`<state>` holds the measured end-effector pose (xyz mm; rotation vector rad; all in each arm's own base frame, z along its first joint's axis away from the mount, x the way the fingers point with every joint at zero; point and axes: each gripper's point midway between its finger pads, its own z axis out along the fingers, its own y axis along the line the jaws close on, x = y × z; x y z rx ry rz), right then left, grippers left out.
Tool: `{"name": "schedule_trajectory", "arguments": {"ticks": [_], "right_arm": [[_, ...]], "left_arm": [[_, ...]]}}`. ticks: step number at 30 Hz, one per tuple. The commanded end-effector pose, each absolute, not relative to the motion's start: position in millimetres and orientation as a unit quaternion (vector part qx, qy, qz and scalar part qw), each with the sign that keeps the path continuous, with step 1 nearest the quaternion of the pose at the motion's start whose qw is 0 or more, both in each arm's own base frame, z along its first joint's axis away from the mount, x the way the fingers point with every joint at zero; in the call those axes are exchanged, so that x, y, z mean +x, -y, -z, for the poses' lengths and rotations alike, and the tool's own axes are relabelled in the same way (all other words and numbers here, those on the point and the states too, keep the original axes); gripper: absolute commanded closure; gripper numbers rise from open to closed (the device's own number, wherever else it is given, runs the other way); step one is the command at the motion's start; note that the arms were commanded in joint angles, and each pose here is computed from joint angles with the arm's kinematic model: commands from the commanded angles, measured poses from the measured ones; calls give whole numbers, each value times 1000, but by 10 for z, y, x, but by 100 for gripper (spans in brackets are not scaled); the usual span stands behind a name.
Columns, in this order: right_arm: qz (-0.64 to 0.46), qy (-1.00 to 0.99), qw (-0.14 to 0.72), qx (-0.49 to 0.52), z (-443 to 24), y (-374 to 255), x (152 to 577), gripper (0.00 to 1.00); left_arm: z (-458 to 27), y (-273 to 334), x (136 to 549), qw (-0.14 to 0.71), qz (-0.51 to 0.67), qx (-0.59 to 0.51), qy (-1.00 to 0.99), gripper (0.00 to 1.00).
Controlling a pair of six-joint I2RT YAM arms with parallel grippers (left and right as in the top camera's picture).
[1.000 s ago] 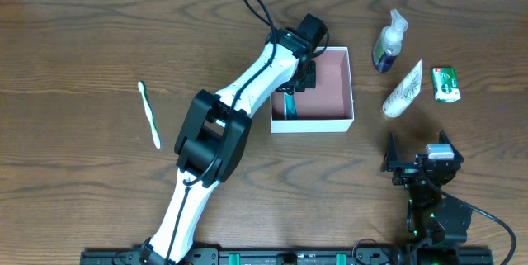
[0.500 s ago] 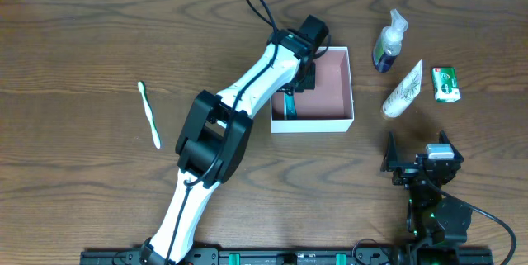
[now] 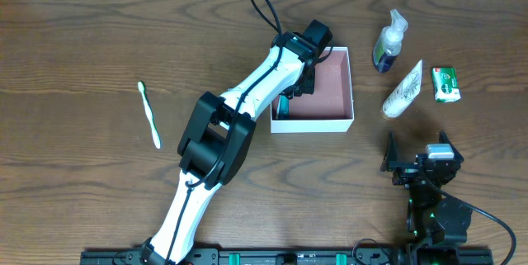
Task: Pack container
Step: 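Raise the left gripper out of the box and move left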
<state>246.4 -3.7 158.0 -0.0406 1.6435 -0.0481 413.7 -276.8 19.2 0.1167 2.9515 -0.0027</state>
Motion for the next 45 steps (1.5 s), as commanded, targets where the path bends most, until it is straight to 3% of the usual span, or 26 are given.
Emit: {"name": "schedule_trajectory", "arguments": {"ticks": [1, 29, 45], "right_arm": [[12, -732, 681, -19, -1571, 1, 2463, 1], [12, -732, 681, -19, -1571, 1, 2463, 1], [12, -732, 681, -19, -1571, 1, 2463, 1]], "left_arm": [[-81, 2678, 4139, 91, -25, 43, -995, 94], [-243, 2638, 4262, 119, -42, 36, -991, 94], [-1261, 2753, 4585, 212, 18, 17, -977, 94]]}}
